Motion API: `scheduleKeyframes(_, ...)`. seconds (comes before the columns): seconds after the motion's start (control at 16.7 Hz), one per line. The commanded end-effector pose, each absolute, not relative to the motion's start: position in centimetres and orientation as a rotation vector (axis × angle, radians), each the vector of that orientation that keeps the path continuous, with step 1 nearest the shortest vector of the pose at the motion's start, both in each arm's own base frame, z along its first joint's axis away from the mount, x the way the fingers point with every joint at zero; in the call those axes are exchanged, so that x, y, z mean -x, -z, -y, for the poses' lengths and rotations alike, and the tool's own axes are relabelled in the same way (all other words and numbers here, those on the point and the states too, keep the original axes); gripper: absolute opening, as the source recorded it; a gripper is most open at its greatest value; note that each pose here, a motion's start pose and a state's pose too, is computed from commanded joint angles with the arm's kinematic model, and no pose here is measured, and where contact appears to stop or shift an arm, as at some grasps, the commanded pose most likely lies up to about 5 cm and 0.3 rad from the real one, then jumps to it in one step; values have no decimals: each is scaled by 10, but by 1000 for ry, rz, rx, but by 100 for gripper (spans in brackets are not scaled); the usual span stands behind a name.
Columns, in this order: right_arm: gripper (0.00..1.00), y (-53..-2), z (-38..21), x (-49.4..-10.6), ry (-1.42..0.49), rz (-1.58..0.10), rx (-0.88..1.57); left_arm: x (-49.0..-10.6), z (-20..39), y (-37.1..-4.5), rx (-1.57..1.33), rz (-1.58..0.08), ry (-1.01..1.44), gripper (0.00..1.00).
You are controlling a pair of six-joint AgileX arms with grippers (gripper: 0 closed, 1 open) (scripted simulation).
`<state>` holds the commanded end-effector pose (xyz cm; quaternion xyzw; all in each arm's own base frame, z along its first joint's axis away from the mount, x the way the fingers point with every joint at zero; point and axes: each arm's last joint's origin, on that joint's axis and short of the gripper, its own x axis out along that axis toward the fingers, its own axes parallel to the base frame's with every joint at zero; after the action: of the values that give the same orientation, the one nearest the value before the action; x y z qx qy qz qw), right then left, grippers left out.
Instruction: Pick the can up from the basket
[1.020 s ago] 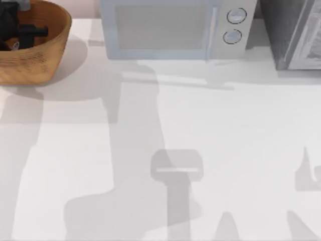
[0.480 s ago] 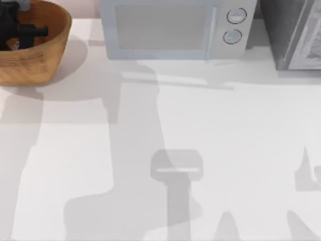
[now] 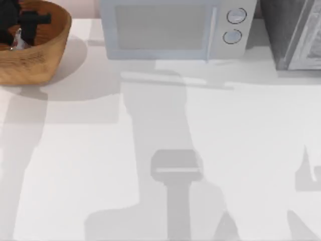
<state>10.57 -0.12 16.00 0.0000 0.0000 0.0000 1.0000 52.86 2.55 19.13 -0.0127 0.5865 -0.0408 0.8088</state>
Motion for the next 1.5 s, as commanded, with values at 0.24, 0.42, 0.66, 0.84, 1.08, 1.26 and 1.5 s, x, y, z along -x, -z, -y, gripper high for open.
scheduleKeyframes(0.24, 100, -160, 1, -106, 0, 0, 0, -492, 6, -260, 32, -1108, 175, 0)
scheduleKeyframes(0.42, 100, -160, 1, -106, 0, 0, 0, -433, 27, -315, 35, -971, 253, 0)
scheduleKeyframes(0.66, 100, -160, 1, -106, 0, 0, 0, -333, 37, -358, 37, -753, 326, 0)
scheduleKeyframes(0.84, 100, -160, 1, -106, 0, 0, 0, -256, 32, -356, 40, -595, 331, 0)
scheduleKeyframes(1.08, 100, -160, 1, -106, 0, 0, 0, -174, 22, -313, 36, -401, 285, 0)
scheduleKeyframes(1.26, 100, -160, 1, -106, 0, 0, 0, -135, 15, -265, 26, -265, 217, 0)
scheduleKeyframes(1.5, 100, -160, 1, -106, 0, 0, 0, -111, 7, -204, 14, -121, 104, 0)
